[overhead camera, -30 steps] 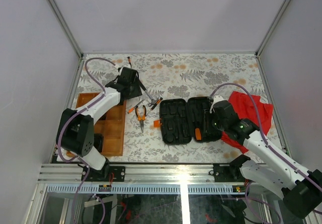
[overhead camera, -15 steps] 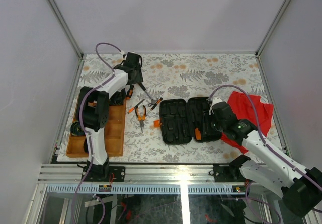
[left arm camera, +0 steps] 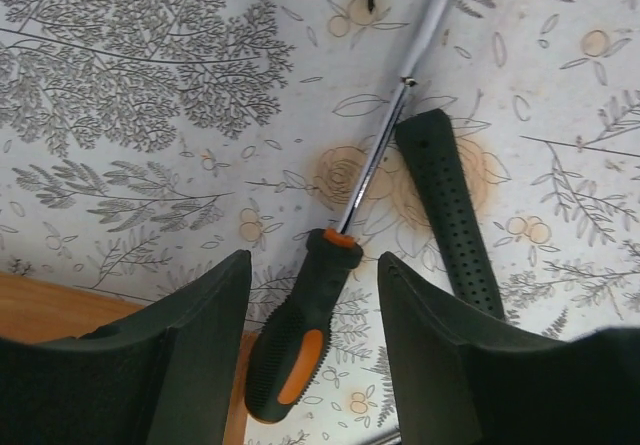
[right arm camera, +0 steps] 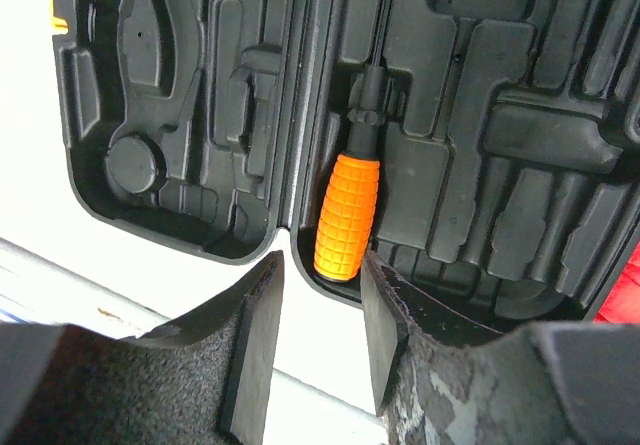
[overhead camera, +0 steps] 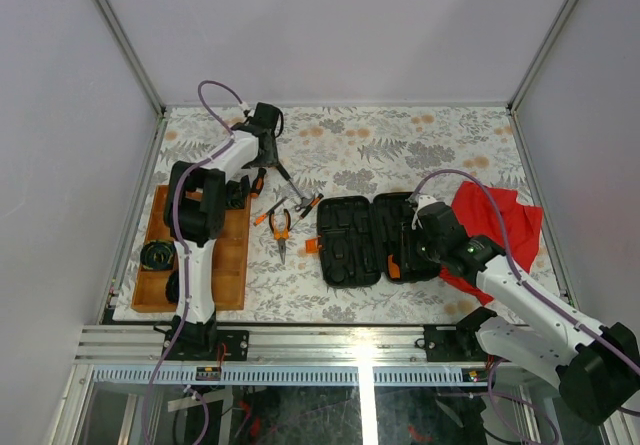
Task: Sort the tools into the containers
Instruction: Pick up the screwdriver from the center of the board.
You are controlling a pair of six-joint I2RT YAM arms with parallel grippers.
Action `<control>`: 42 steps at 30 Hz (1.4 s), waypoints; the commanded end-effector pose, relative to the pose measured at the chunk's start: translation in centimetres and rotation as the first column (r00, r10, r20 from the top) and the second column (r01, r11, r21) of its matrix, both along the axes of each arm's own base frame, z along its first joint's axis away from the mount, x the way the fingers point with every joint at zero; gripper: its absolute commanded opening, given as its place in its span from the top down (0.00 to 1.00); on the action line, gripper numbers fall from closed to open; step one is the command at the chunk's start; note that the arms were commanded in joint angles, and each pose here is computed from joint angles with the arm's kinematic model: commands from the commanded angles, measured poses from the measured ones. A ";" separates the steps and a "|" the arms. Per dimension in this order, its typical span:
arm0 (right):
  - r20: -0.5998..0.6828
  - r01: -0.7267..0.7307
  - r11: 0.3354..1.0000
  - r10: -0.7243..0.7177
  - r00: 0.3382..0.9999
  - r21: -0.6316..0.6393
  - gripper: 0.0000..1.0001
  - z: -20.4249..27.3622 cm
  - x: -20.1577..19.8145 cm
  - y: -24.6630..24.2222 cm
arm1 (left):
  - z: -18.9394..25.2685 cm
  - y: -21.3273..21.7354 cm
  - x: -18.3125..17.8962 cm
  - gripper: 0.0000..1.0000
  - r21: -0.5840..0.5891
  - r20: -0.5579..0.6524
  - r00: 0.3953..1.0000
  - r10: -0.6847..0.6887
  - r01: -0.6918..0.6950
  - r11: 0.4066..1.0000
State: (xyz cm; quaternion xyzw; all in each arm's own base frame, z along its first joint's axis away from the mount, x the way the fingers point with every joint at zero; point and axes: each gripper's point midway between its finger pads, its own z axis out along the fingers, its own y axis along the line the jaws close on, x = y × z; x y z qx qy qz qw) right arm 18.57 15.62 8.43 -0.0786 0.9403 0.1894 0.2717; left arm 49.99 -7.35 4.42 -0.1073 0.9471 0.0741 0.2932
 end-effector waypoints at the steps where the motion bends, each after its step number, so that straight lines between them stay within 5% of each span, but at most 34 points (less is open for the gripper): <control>1: 0.025 -0.022 0.999 0.021 0.999 0.050 0.57 0.9 0.5 1.1 | 0.0 1.7 0.2 0.47 0.065 -0.027 1.000 0.010 -0.008 0.998; 12: 0.016 -0.034 0.998 0.033 0.999 0.062 0.57 1.1 0.6 1.6 | -3.1 -0.5 -0.9 0.55 -0.036 -0.120 0.990 -0.073 0.069 0.997; 20: 0.026 -0.033 0.997 0.031 0.999 0.064 0.57 1.7 0.7 1.6 | -2.0 -1.3 -1.1 0.82 -0.092 -0.084 0.994 -0.075 0.067 0.993; 30: 0.167 0.055 0.994 -0.070 0.983 0.089 0.53 4.9 2.2 0.4 | 6.7 -4.1 -3.1 0.93 -0.280 0.124 0.990 -0.062 0.095 0.955; 34: 0.230 0.095 0.986 -0.125 0.965 0.139 0.36 6.7 2.7 0.1 | 12.6 -7.1 -5.8 0.99 -0.424 0.300 0.953 -0.042 0.172 0.889; 42: 0.294 0.111 0.942 -0.209 0.933 0.316 0.29 10.2 2.9 0.9 | 19.5 -13.7 -14.9 1.00 -0.509 0.484 0.869 -0.104 0.376 0.774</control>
